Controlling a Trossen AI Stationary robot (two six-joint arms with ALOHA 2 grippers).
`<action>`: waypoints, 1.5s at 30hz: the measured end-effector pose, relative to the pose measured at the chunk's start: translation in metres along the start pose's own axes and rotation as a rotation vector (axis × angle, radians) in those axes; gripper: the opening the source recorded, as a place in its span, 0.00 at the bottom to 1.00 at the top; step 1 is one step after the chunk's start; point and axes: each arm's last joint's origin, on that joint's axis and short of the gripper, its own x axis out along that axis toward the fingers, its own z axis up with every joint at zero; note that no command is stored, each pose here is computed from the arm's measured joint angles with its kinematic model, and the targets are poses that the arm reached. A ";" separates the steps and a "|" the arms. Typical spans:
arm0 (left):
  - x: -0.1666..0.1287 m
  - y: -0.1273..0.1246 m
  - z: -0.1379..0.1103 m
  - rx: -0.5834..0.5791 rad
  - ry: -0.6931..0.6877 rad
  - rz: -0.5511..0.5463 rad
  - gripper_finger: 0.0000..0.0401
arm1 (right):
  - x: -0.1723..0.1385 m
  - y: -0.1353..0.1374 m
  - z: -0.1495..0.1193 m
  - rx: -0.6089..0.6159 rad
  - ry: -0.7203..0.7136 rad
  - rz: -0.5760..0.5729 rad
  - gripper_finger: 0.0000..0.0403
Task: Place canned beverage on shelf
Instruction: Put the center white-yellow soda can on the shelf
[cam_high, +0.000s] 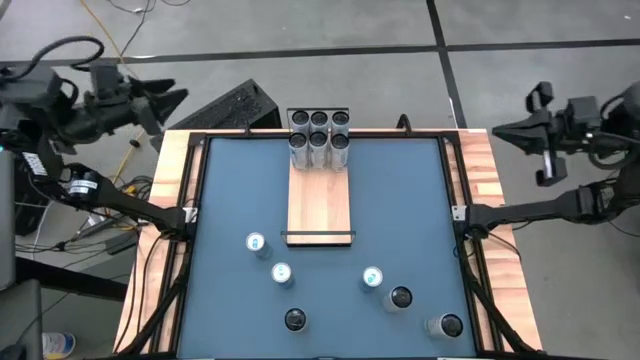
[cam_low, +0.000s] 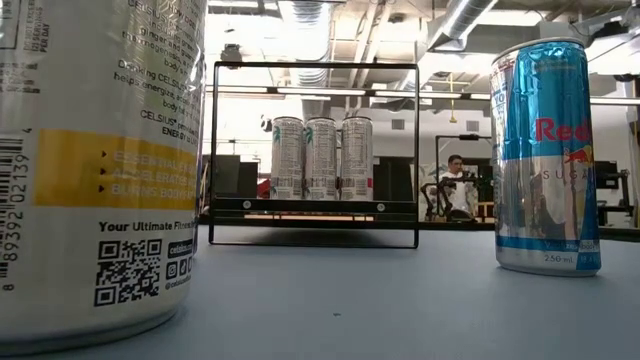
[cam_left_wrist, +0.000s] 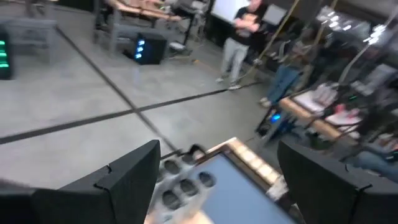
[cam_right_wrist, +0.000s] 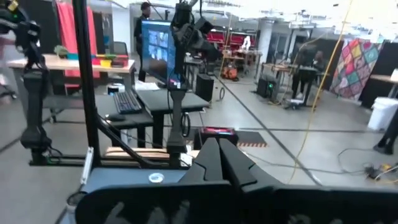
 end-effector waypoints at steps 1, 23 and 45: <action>-0.003 0.004 -0.001 0.012 0.009 0.021 0.77 | -0.003 0.000 -0.001 -0.019 0.004 0.000 0.00; 0.021 0.000 -0.029 0.159 0.183 0.234 0.77 | 0.005 0.000 -0.004 -0.215 0.056 0.005 0.00; 0.041 -0.023 -0.021 0.044 0.113 0.078 0.77 | 0.004 0.001 -0.018 -0.207 0.196 0.035 0.00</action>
